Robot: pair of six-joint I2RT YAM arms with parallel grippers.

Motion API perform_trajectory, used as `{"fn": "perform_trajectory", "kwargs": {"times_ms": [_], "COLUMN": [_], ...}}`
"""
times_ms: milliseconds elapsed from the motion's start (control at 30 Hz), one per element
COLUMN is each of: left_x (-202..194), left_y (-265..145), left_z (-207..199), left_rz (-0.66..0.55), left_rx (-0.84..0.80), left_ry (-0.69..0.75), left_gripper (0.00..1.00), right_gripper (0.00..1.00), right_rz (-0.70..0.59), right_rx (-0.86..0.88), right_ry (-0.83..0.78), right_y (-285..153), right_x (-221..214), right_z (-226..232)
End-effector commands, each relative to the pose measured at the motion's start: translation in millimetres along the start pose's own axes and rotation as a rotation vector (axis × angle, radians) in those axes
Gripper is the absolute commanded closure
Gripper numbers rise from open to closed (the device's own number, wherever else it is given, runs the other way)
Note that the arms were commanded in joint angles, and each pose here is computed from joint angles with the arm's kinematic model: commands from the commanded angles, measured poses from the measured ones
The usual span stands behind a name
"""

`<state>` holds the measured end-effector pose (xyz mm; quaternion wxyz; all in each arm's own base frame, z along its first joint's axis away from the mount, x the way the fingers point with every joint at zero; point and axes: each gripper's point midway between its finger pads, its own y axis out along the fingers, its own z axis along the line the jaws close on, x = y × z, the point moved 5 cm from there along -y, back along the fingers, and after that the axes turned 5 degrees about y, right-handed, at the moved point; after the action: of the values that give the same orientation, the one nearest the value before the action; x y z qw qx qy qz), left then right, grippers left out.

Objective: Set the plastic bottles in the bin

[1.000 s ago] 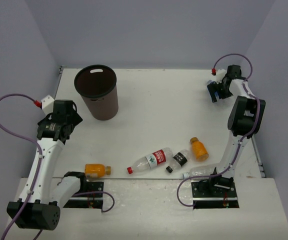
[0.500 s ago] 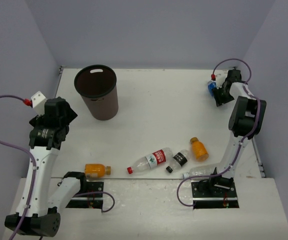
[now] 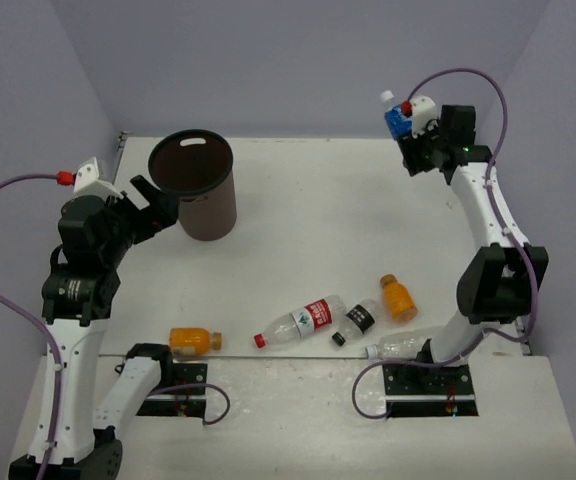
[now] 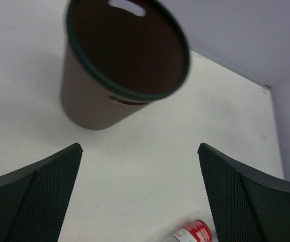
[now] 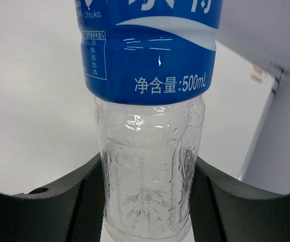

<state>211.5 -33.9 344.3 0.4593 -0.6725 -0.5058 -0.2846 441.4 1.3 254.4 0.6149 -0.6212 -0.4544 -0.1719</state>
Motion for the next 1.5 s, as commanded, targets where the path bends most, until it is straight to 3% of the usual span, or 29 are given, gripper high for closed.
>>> {"fn": "perform_trajectory", "kwargs": {"times_ms": [0,133,333,567,900,933,967,1067,1167,1200,1233,1300,1467], "left_x": [10,1,-7,-45,-65,-67,-68,-68,-65,-62,-60,-56,-31], "left_y": [-20,-20,-7,31,61,60,59,56,50,48,46,45,44], "left_z": [-66,-68,-92,-159,-178,-179,-180,-177,-174,-173,-171,-168,-158], "left_rz": [-0.024,-0.035,-0.033,0.077,0.093,0.100,0.100,0.093,0.073,0.064,0.055,0.040,-0.042], "left_rx": [-0.545,-0.600,-0.675,-0.675,-0.655,-0.665,-0.676,-0.680,-0.673,-0.672,-0.665,-0.643,-0.509], "left_ry": [0.094,0.033,-0.010,0.089,0.097,0.098,0.097,0.094,0.086,0.083,0.081,0.078,0.068], "left_gripper": [0.00,0.00,0.00,0.00,0.00,0.03,0.13,0.54,0.82,0.93,0.98,1.00,1.00], "right_gripper": [0.69,0.69,0.68,0.68,0.67,0.66,0.66,0.63,0.52,0.41,0.27,0.05,0.01], "right_rz": [-0.135,-0.236,-0.301,-0.173,-0.163,-0.163,-0.167,-0.202,-0.224,-0.222,-0.219,-0.209,-0.191], "right_rx": [0.184,0.572,0.897,0.988,1.075,1.075,1.070,1.060,1.044,1.033,1.024,1.003,0.860], "right_ry": [0.009,0.127,0.182,0.241,0.202,0.205,0.213,0.229,0.243,0.256,0.269,0.290,0.357], "right_y": [-39,-78,-136,-158,-171,-171,-171,-175,-179,-179,-180,-181,-180], "right_x": [43,51,25,1,-11,-11,-10,-5,-1,-1,-1,-4,-14], "right_z": [77,170,273,313,329,329,329,327,323,322,321,319,303]}}
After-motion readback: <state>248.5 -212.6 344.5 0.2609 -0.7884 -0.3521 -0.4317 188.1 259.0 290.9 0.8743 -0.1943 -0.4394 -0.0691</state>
